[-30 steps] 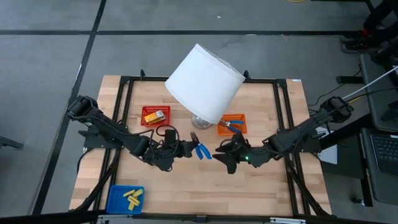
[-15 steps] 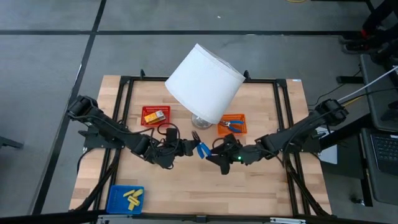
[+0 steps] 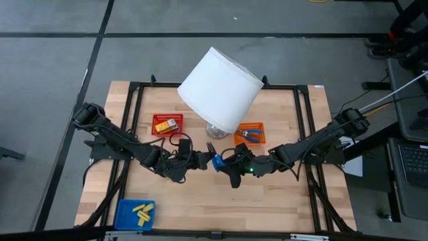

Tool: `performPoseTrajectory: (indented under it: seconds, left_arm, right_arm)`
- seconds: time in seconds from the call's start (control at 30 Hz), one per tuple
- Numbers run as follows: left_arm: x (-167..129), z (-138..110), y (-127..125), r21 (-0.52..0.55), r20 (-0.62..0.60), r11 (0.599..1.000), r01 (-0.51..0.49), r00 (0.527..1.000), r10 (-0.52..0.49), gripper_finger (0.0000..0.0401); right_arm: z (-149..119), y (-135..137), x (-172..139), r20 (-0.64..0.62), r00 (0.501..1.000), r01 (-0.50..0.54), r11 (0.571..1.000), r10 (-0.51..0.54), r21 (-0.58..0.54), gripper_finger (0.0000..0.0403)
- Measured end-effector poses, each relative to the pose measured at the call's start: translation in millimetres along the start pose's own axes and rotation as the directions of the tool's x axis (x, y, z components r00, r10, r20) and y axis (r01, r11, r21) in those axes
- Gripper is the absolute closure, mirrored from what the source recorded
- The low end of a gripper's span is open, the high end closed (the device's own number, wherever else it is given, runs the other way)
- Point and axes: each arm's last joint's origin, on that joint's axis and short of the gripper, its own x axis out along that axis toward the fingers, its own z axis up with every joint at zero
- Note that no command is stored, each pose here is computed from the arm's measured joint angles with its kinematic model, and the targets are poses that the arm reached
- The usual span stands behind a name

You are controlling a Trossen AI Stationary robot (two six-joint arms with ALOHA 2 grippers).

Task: Pick & Place School Supplies
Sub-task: Put the blue hole puncher into the orange bin

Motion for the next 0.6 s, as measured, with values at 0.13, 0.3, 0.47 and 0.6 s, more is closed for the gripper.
performPoseTrajectory:
  seconds: [0.13,0.3,0.47,0.6]
  left_arm:
    - [-3,-1,0,0.029,0.007,1.000,0.002,1.000,-0.002,0.0331]
    - [-6,-5,-2,0.069,-0.014,0.998,0.014,1.000,-0.013,0.0324]
    - [-19,-16,-2,0.211,-0.139,0.976,0.054,0.990,-0.025,0.0264]
    - [-44,-29,-6,0.265,-0.244,0.955,0.131,0.967,-0.065,0.0229]
  right_arm:
    - [-2,1,-1,-0.008,1.000,-0.005,1.000,0.005,-0.005,0.0324]
    - [-5,5,-3,-0.001,1.000,-0.010,1.000,0.010,-0.005,0.0324]
    - [-8,6,-4,-0.002,1.000,-0.011,1.000,0.011,0.019,0.0324]
    - [-8,7,-6,0.029,1.000,0.004,0.999,-0.006,0.041,0.0324]
